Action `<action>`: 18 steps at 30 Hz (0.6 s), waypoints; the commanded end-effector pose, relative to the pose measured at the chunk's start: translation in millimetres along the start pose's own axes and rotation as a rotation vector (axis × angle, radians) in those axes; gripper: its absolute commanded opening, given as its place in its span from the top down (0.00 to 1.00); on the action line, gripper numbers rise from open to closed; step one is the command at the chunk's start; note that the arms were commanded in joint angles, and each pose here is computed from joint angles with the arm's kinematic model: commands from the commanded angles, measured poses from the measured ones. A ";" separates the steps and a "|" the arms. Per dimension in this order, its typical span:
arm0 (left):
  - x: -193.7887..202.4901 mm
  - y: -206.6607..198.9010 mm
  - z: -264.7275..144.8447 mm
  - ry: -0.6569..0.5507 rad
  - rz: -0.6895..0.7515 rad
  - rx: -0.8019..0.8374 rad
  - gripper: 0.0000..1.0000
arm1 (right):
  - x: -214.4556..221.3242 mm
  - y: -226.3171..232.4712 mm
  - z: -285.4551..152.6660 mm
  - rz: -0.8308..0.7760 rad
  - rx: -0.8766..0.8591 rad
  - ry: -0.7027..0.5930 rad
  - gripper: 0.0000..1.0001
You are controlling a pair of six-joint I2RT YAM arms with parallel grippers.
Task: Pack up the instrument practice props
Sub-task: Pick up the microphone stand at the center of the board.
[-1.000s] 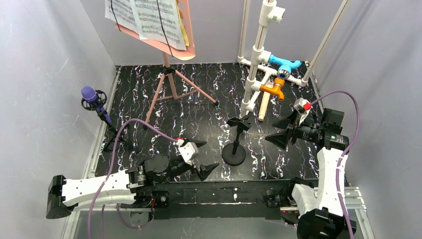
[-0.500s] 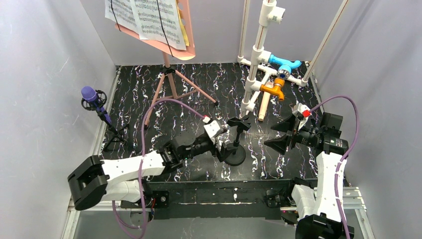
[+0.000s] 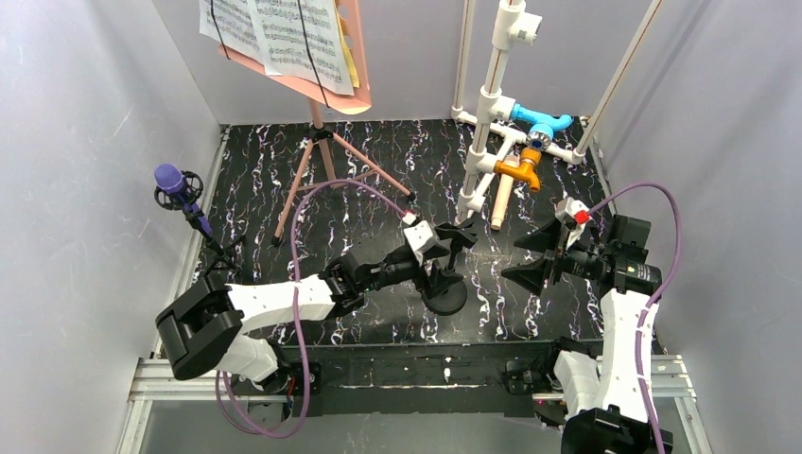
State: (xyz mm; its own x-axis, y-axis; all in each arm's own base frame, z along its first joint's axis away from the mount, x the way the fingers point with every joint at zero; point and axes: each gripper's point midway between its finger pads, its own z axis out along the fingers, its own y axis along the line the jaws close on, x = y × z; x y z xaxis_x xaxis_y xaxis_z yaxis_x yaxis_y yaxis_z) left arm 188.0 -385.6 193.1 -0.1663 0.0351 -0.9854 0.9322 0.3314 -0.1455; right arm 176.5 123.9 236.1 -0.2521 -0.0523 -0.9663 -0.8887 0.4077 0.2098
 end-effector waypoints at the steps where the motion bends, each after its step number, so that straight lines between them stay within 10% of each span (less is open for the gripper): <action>1: -28.0 -5.0 13.1 -0.072 0.007 0.041 0.38 | -1.0 2.7 0.6 -0.014 -0.017 -0.023 0.04; 18: -20.7 24.7 23.0 -0.064 0.010 -0.106 0.68 | -0.5 2.5 0.8 -0.004 -0.018 -0.024 0.03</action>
State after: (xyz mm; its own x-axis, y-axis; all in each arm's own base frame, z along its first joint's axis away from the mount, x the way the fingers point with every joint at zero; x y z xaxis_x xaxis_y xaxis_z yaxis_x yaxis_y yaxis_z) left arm 209.2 -398.7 195.7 -0.1617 0.0111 -0.9868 0.9103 0.3877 -0.1448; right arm 175.8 124.2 231.9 -0.2728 -0.0443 -0.9611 -0.8832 0.4078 0.2319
